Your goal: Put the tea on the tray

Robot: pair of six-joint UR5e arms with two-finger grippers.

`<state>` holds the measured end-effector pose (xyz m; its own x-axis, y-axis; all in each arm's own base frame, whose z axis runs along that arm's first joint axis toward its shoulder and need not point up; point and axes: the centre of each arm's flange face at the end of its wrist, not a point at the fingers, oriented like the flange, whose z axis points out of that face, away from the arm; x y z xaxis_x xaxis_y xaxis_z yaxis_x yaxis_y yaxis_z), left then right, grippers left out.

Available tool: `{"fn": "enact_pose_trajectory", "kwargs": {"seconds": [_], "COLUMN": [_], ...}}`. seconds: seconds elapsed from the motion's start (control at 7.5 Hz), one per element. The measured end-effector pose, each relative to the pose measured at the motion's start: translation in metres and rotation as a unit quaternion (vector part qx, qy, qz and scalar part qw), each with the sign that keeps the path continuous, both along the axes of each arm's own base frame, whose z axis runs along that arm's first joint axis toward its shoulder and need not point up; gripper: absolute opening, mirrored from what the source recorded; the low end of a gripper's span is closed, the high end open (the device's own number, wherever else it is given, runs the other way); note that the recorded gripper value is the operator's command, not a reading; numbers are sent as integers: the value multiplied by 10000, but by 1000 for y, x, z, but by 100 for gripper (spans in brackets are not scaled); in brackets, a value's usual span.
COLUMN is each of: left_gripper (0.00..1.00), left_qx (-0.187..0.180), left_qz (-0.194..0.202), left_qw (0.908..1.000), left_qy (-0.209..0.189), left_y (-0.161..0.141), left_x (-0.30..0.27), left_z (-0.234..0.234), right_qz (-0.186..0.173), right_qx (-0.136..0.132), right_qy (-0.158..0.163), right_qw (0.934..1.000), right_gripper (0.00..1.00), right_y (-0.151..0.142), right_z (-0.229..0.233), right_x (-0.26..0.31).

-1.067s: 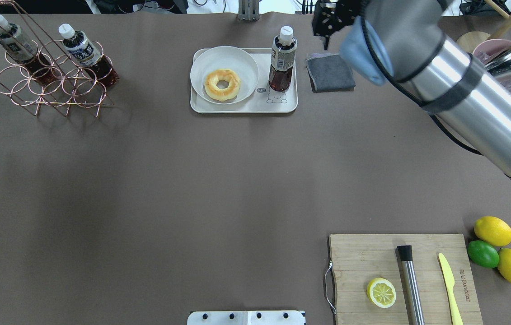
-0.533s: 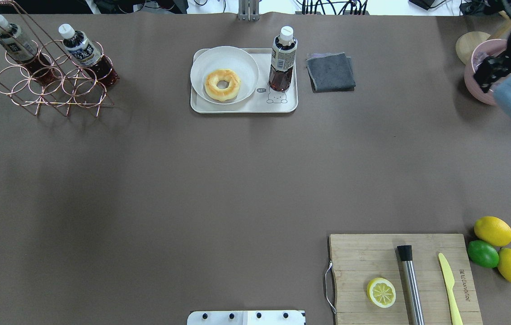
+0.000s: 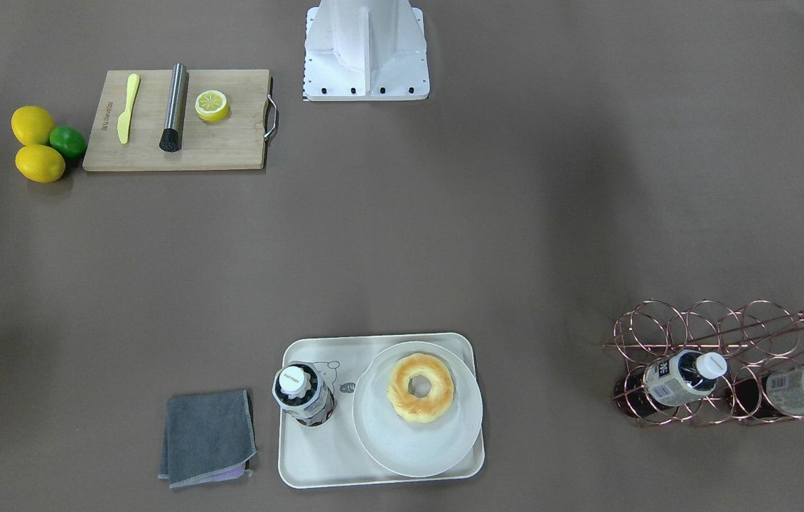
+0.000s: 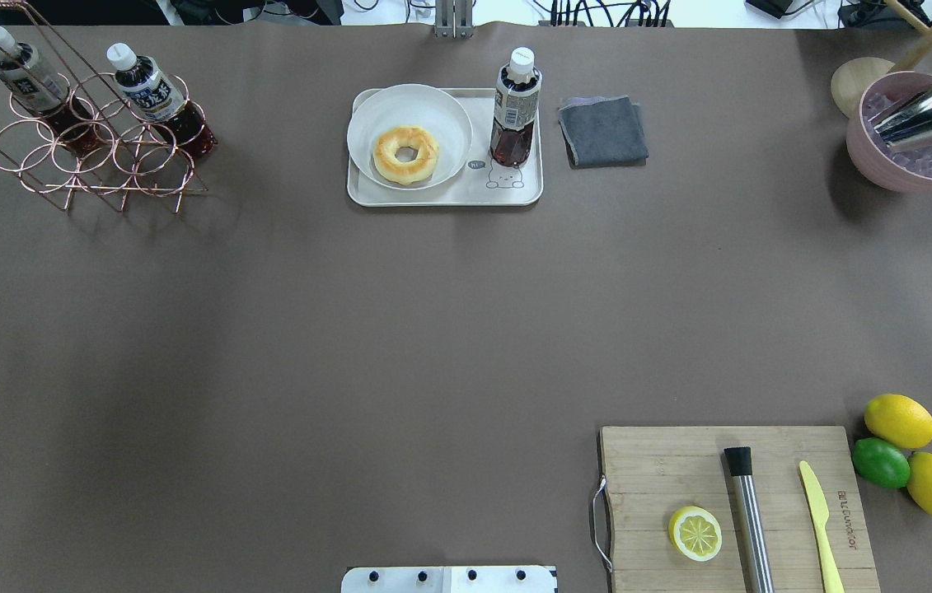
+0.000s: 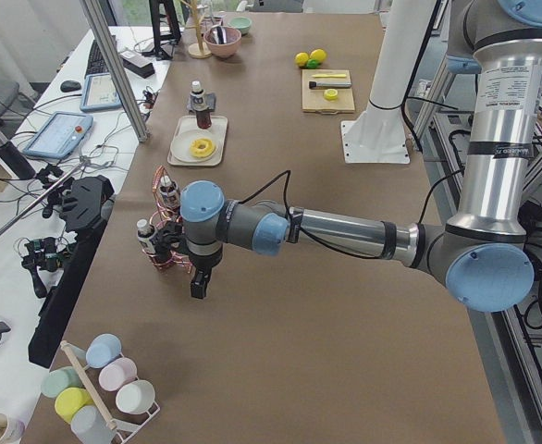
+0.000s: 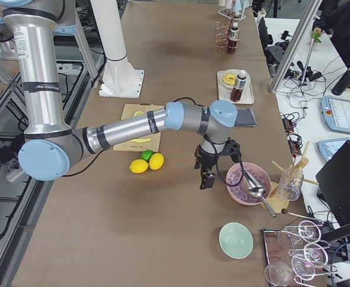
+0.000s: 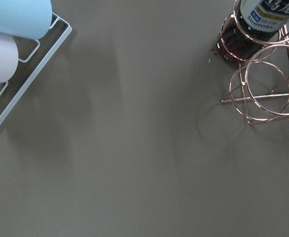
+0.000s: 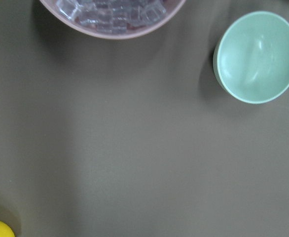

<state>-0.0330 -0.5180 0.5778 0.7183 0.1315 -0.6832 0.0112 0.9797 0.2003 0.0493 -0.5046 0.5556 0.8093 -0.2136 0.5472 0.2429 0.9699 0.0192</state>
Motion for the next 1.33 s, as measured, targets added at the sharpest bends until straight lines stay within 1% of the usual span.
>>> {"fn": "enact_pose_trajectory", "kwargs": {"seconds": [0.13, 0.27, 0.53, 0.67, 0.93, 1.33], "left_gripper": [98, 98, 98, 98, 98, 98], "left_qx": [-28, -73, -199, -232, -277, -305], "left_qz": [-36, -53, -67, -71, -76, -104], "left_qw": [10000, 10000, 9998, 9997, 9996, 9995], "left_qy": [7, 7, 2, 4, 1, -3], "left_y": [9, 15, 27, 30, 32, 33], "left_x": [-5, -7, -9, -10, -11, -13], "left_z": [3, 8, 20, 23, 27, 29], "right_qz": [113, 246, 476, 565, 644, 676], "right_qx": [-155, -227, -143, -131, -122, -68], "right_qy": [-180, -293, -410, -499, -574, -583], "right_qw": [9997, 9990, 9979, 9971, 9962, 9960], "right_gripper": [100, 100, 100, 100, 100, 100], "right_y": [17, 36, 65, 72, 76, 71], "right_z": [24, 46, 77, 83, 85, 80], "right_x": [21, 36, 53, 58, 61, 63]}}
